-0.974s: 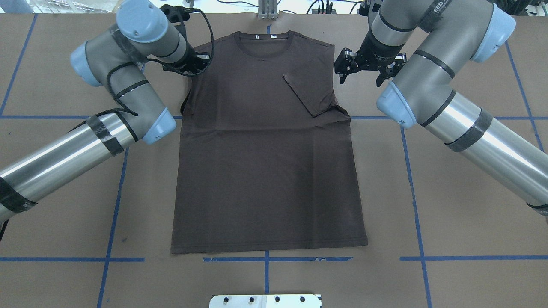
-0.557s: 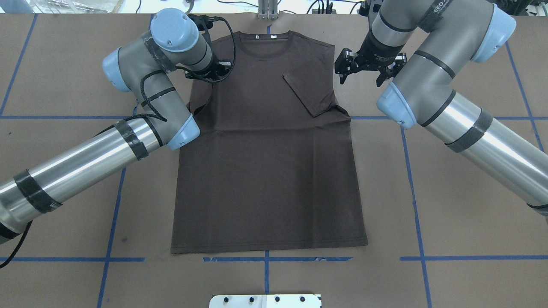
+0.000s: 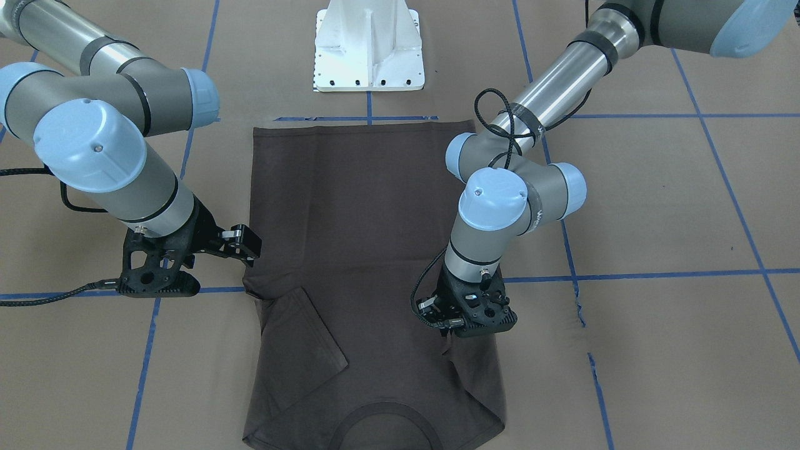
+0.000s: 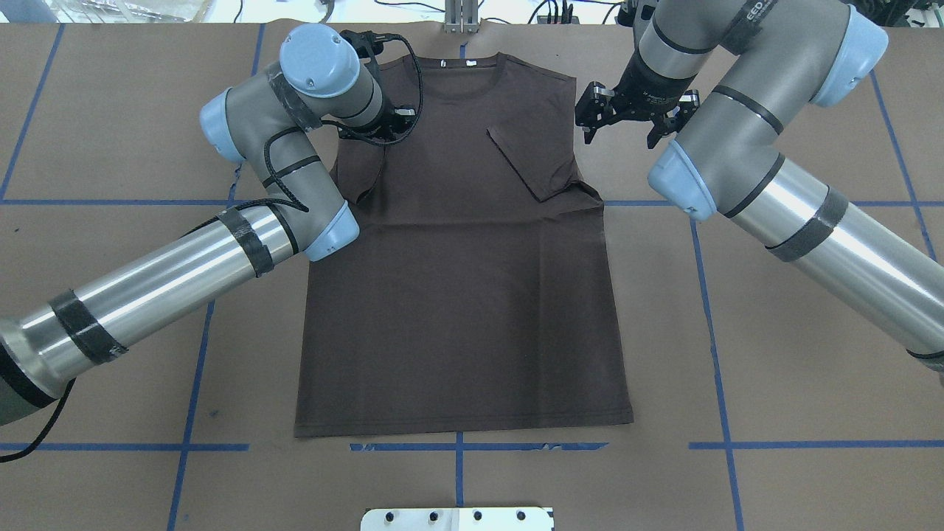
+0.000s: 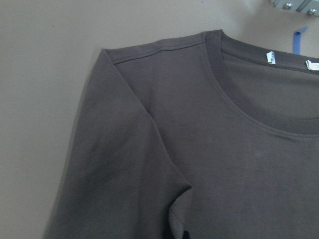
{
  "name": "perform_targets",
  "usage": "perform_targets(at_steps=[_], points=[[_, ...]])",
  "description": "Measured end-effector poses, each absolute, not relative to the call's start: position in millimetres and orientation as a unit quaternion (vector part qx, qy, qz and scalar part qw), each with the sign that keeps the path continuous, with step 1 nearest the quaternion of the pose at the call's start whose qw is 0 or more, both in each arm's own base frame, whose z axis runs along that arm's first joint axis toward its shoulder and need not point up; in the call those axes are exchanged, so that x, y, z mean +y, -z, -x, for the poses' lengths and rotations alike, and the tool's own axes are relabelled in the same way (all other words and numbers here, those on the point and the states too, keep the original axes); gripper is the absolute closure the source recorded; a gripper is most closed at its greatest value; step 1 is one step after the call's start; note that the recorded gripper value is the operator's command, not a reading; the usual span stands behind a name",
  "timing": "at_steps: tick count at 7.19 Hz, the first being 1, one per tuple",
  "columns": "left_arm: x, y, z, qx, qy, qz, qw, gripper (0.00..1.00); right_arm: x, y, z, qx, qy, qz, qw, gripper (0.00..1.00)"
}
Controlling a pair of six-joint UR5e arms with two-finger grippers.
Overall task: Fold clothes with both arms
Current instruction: 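Grasp the sleeve nearest the left gripper and fold it inward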
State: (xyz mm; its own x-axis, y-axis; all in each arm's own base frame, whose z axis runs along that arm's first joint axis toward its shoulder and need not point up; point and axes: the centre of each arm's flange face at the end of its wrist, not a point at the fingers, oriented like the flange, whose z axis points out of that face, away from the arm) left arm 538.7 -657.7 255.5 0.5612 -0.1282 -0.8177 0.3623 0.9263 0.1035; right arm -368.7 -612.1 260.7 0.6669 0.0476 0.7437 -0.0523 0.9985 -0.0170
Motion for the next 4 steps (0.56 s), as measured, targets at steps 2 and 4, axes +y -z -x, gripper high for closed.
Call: perform_targets(at_steps=[2,4], points=[[-659.6,-251.5,-540.7,0.452,0.14,-0.134,0.871,0.37,-612.2,-260.6,368.7,-0.407,-0.028,-0.003,0.913,0.0],[-660.1,-256.5,-544.6,0.455,0.14,-0.135,0.869,0.0,-612.2,-260.0,368.7,-0.408,-0.03,-0.002,0.913,0.0]])
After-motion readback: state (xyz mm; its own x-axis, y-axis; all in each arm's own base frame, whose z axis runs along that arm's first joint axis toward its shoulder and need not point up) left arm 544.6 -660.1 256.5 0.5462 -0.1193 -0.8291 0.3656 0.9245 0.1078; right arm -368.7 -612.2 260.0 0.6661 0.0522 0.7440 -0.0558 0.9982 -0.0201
